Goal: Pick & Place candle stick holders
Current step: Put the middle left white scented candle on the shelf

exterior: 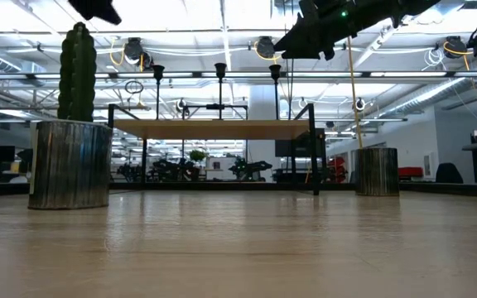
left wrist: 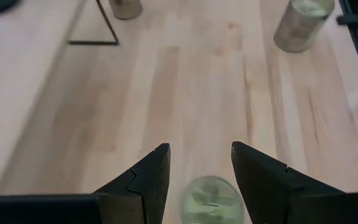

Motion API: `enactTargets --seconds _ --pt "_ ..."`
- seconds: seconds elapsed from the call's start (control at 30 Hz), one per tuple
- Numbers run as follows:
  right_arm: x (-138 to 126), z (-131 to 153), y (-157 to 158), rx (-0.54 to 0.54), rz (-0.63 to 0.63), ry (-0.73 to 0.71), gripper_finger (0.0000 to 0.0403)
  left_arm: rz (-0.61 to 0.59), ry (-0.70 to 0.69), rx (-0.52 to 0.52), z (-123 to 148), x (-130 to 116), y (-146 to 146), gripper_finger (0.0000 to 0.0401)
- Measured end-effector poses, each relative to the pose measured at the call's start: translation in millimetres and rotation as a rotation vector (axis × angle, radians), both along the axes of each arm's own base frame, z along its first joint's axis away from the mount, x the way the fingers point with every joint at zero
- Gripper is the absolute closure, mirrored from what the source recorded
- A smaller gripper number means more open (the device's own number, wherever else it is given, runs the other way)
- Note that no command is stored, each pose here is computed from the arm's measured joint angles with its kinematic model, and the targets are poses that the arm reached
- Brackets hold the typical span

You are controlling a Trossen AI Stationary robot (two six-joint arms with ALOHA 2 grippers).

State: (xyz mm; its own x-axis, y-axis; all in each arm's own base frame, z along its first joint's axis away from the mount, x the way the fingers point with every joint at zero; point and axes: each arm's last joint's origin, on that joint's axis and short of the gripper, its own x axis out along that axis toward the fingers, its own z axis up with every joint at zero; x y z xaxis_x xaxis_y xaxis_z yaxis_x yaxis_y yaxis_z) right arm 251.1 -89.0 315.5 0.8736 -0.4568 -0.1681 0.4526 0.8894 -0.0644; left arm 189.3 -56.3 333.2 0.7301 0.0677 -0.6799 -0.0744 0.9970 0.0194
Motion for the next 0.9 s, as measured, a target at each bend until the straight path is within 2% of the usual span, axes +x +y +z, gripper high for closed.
enactTargets --seconds 0.27,0.4,0.5,0.67,0.9 --pt "0.0 0.0 0.0 -0.001 0.000 0.000 0.0179 -0.124 -0.104 -0.076 -49.9 3.2 -37.2 0.0222" --pt "0.0 0.0 0.0 0.000 0.000 0.000 0.0179 -0.185 -0.162 -0.109 -61.3 0.7 -51.0 0.0222" --pt "0.0 0.0 0.0 0.000 0.000 0.000 0.0179 -0.221 -0.156 -0.118 -68.1 -4.3 -58.5 0.0222" --pt "0.0 0.0 0.0 0.000 0.000 0.000 0.0179 -0.212 -0.154 -0.187 -79.9 -12.0 -68.6 0.0222" --pt "0.0 0.0 0.1 0.000 0.000 0.000 0.0179 -0.165 -0.173 -0.135 -93.8 -20.5 -73.8 0.0222"
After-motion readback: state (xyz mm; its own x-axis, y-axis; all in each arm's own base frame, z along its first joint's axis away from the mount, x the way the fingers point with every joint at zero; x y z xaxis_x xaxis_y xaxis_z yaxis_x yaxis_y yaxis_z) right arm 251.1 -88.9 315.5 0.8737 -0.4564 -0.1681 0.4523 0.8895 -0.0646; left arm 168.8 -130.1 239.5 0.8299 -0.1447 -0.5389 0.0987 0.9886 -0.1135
